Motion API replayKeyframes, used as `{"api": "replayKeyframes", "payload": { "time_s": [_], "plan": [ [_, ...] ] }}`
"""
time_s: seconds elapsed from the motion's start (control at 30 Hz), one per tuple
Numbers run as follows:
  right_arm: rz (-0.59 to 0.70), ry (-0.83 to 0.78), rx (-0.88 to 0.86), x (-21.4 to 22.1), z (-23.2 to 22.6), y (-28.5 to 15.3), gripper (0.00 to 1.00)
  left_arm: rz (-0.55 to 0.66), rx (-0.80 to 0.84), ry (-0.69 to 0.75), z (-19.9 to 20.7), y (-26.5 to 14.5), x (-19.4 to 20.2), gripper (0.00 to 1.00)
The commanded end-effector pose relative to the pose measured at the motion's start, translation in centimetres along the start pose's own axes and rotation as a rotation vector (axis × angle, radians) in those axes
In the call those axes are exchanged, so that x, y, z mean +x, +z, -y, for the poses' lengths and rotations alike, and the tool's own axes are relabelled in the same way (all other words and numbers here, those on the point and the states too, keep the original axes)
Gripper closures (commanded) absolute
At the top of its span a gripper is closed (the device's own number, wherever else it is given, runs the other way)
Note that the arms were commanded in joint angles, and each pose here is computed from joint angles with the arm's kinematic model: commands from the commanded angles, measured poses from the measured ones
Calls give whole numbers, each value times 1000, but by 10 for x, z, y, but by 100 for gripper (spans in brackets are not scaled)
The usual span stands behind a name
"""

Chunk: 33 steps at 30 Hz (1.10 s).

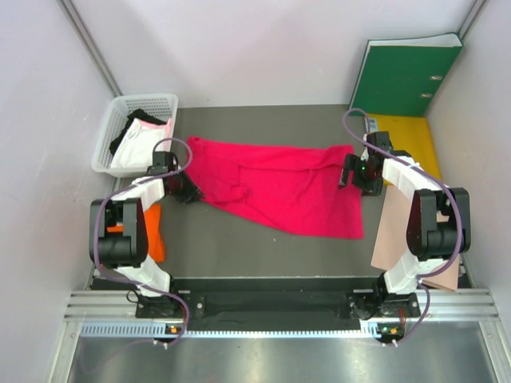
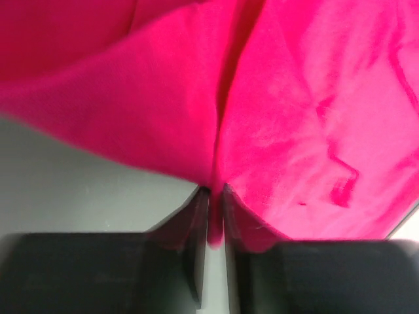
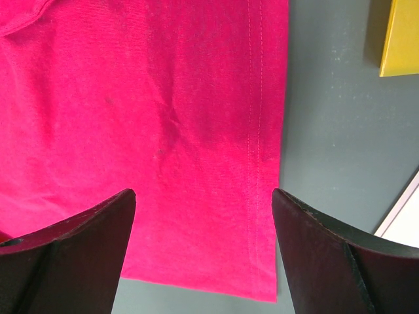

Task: Fold and stack the t-shirts
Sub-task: Grap the side of the flattened tshirt closest away from the robot with both arms

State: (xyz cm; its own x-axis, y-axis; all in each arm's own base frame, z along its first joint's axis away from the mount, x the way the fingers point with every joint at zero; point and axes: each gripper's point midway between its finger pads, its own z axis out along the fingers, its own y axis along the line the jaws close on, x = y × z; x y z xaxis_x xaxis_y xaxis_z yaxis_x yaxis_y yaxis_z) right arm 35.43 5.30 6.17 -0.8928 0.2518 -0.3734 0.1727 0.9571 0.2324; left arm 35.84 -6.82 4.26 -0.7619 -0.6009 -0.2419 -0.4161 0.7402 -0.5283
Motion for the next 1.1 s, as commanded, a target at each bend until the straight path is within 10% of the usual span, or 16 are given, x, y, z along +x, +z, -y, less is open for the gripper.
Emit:
{"api": "replayKeyframes", "payload": {
  "time_s": [0.0,0.37,0.6,0.7,0.87,1.07],
  "plan": [
    [61,-1,-18,-13,-5,-12,15,50,18,44,10,-27,-7,71],
    [52,4,-19,-10,-5,-8,15,33,19,42,5,-17,-3,72],
    [57,2,-20,-10,-5,-10,15,23,-7,50,-2,-13,0,39],
    [53,0,-19,-9,-4,-10,15,18,4,43,-3,-6,0,50],
    [52,-1,-14,-8,-3,-12,15,17,13,33,-3,2,-2,100],
    [57,26,9,-7,2,-22,12,19,15,60,3,-3,-7,100]
  ]
}}
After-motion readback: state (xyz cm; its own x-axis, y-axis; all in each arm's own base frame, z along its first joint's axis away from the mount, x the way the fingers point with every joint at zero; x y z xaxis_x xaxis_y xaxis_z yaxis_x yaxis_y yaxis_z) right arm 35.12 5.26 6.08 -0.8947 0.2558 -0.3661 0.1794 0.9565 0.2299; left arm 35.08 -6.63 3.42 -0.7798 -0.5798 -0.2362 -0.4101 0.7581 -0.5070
